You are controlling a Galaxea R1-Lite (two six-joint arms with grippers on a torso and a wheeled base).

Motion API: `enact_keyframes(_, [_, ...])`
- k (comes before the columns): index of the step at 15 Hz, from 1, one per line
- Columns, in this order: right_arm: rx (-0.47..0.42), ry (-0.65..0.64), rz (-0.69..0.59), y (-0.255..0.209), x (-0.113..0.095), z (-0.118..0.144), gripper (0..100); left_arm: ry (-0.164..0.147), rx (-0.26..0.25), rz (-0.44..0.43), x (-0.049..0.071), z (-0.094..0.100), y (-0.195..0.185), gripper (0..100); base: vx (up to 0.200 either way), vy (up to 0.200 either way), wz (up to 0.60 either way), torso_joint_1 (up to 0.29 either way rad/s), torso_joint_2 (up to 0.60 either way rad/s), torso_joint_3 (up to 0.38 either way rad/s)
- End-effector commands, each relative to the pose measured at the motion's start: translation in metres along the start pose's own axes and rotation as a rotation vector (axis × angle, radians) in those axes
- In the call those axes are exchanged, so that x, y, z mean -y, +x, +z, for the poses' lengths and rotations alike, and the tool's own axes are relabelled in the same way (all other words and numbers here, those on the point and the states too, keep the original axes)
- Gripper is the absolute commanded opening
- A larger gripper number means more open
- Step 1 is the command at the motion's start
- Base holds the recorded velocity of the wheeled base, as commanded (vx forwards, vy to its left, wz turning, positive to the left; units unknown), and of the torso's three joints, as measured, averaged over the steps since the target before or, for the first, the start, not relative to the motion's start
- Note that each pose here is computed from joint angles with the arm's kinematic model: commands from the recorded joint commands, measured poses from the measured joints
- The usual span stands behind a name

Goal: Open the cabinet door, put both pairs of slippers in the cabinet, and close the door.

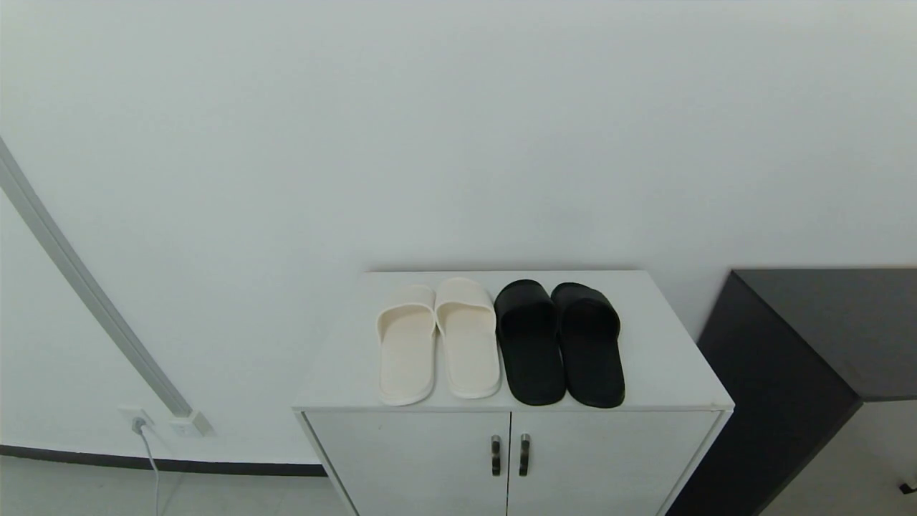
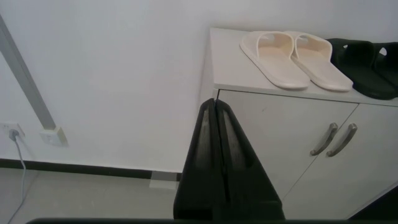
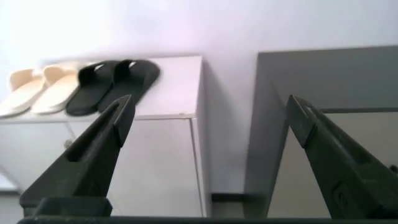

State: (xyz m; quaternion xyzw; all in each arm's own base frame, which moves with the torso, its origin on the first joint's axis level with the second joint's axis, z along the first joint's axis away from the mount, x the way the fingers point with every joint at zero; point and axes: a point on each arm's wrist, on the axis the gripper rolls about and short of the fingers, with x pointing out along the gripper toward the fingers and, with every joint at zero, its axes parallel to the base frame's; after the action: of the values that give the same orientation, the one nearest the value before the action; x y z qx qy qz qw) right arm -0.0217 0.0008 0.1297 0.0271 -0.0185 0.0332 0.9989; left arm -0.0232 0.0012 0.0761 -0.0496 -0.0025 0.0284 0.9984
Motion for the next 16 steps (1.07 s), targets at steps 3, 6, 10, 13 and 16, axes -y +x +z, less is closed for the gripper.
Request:
enact_keyframes(3, [-0.254,0.018,0.100,0.064,-0.001,0.019,100,0.000,-0.002,-0.002,0.000,0.000,0.000,0,0.000,0.000,0.00,0.000,0.00,0.000])
enact_keyframes(6, [-0.250,0.010,0.118,0.114,-0.003,0.031,100,0.000,-0.002,0.000,0.000,0.000,0.000,0,0.000,0.000,0.00,0.000,0.00,0.000])
enact_keyframes(10, [-0.255,0.001,0.192,0.162,-0.019,0.042,100,0.000,-0.002,-0.002,0.000,0.000,0.000,0,0.000,0.000,0.00,0.000,0.00,0.000])
enact_keyframes(13, [-0.274,-0.015,0.244,0.189,-0.053,0.048,100,0.000,-0.002,-0.002,0.000,0.000,0.000,0,0.000,0.000,0.00,0.000,0.00,0.000])
enact_keyframes(16, [-0.279,-0.003,0.290,0.211,-0.091,0.052,100,0.001,-0.002,0.000,0.000,0.000,0.000,0,0.000,0.000,0.00,0.000,0.00,0.000])
